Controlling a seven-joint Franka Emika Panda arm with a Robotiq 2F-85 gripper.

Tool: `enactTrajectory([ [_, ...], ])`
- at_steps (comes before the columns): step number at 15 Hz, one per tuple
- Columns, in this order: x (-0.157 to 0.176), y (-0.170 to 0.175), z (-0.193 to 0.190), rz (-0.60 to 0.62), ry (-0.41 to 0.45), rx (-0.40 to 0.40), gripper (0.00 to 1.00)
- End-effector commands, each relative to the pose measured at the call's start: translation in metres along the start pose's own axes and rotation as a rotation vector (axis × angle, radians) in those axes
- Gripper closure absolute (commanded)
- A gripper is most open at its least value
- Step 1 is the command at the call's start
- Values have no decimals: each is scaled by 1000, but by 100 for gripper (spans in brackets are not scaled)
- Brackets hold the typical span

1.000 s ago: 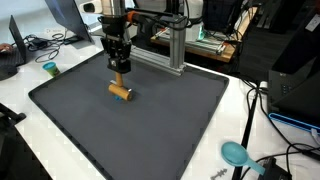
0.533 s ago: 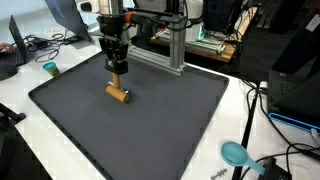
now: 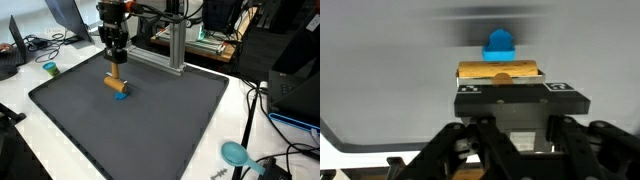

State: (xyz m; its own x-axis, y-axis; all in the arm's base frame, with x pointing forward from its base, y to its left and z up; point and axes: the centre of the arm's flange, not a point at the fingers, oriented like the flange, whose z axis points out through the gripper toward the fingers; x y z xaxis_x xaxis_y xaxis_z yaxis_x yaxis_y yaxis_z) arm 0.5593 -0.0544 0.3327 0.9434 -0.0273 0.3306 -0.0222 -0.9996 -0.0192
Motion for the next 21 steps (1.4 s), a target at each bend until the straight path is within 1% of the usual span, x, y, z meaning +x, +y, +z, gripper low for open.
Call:
enactTrajectory([
  [1, -6, -1, -2, -8, -19, 2, 53],
  [2, -10, -3, -3, -17, -37, 6, 53],
  [3, -13, -4, -3, -21, -44, 7, 78],
  [7, -8, -8, 26, 2, -49, -25, 78],
  [10, -7, -8, 44, 23, -46, -22, 78],
  [12, -1, -8, 46, 26, -42, -29, 78],
  [17, 3, -14, 57, -8, -86, -50, 78],
  [21, 12, -17, 59, 3, -74, -37, 78],
])
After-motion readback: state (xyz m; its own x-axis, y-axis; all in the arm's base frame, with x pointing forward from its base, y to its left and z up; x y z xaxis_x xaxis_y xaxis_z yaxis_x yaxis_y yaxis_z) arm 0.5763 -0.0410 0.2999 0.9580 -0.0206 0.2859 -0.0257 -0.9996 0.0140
